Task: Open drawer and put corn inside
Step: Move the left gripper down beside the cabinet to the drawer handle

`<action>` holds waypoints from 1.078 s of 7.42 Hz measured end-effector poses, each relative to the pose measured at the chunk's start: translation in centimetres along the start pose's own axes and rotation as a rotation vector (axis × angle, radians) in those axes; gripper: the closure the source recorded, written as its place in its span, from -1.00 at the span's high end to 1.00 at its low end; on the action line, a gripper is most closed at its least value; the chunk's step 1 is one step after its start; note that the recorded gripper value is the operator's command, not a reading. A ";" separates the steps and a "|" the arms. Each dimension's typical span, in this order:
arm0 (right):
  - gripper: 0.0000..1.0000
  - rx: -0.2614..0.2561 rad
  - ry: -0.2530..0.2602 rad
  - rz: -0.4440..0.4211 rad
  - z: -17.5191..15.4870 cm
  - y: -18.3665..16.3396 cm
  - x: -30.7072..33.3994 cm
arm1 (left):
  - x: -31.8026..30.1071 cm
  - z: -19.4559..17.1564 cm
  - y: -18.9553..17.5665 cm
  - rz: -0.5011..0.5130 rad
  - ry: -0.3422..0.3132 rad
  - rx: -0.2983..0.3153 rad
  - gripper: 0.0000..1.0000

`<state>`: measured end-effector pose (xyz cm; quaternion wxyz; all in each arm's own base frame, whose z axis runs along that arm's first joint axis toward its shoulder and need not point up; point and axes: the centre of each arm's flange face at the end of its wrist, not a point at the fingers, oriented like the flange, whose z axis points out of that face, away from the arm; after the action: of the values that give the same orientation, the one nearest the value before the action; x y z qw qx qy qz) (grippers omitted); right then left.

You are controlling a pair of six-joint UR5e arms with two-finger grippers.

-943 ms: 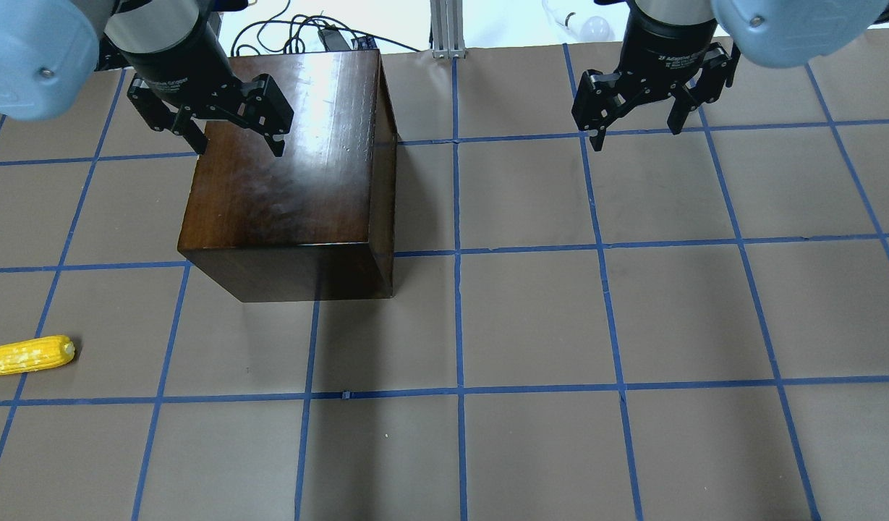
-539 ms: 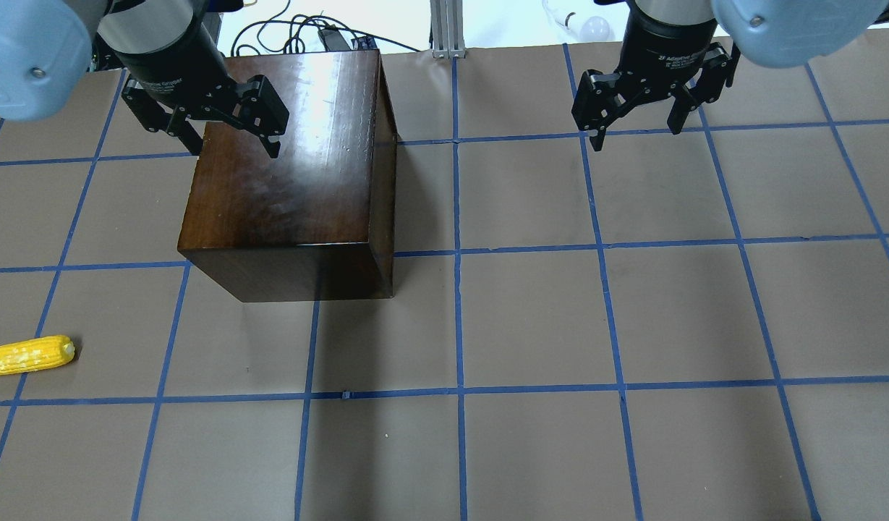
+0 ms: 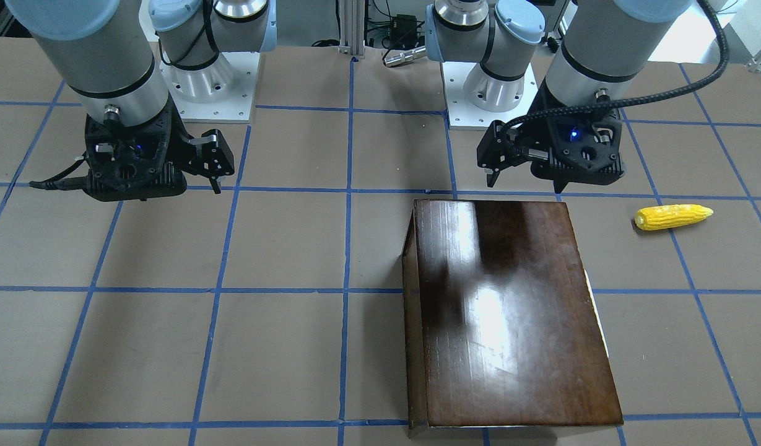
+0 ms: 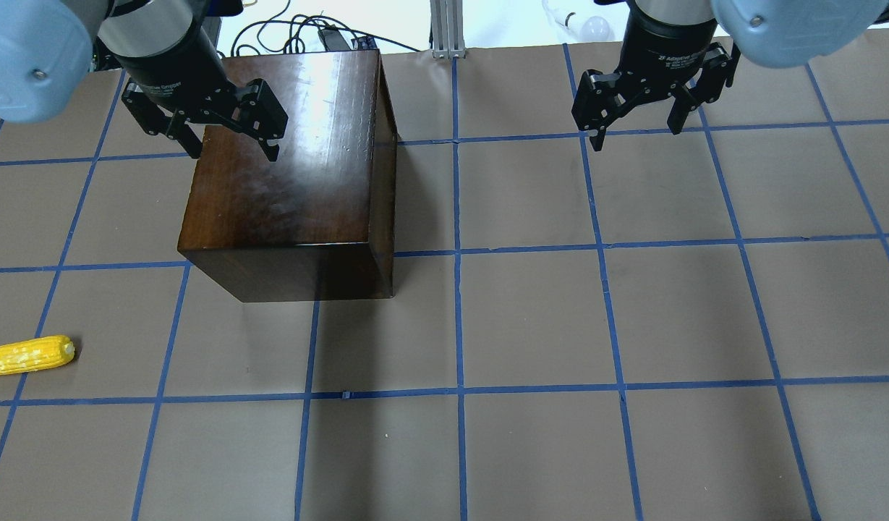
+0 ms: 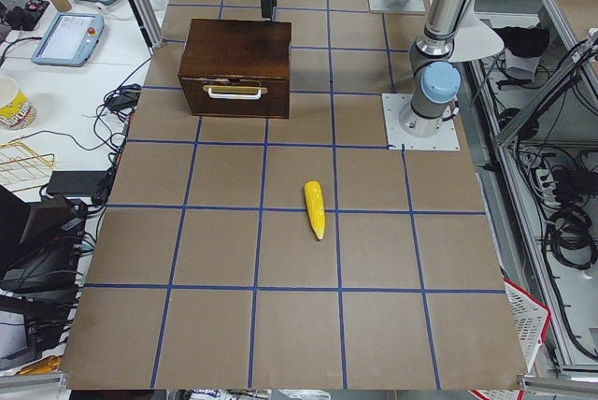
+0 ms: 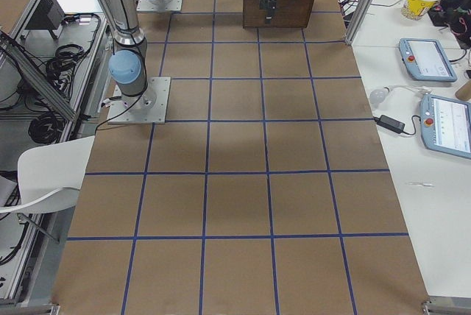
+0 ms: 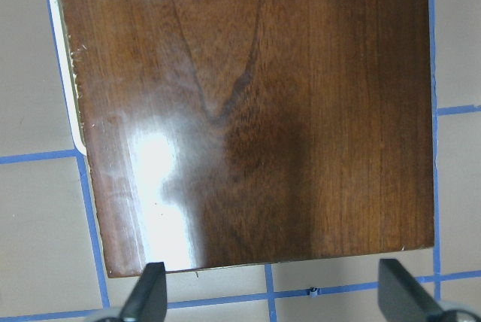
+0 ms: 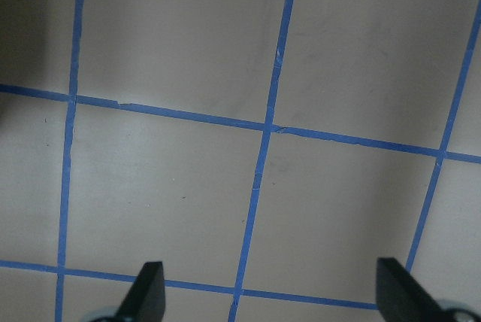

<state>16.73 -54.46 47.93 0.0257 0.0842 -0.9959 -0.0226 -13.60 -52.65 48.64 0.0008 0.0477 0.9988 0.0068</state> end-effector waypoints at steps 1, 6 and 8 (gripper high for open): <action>1.00 0.000 0.000 0.000 0.0 0.0 0.0 | 0.1 0.9 0.6 0.003 0.005 -0.015 1.00; 1.00 0.000 0.000 0.000 0.0 0.0 0.0 | -5.9 1.5 -4.1 -0.030 0.010 -0.010 1.00; 1.00 0.000 0.000 0.000 0.0 0.0 0.0 | -13.8 3.1 -6.8 -0.005 0.028 -0.038 1.00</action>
<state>16.73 -54.47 47.94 0.0257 0.0843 -0.9959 -0.0225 -0.46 -60.72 45.45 -0.0122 0.0451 0.9986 0.0266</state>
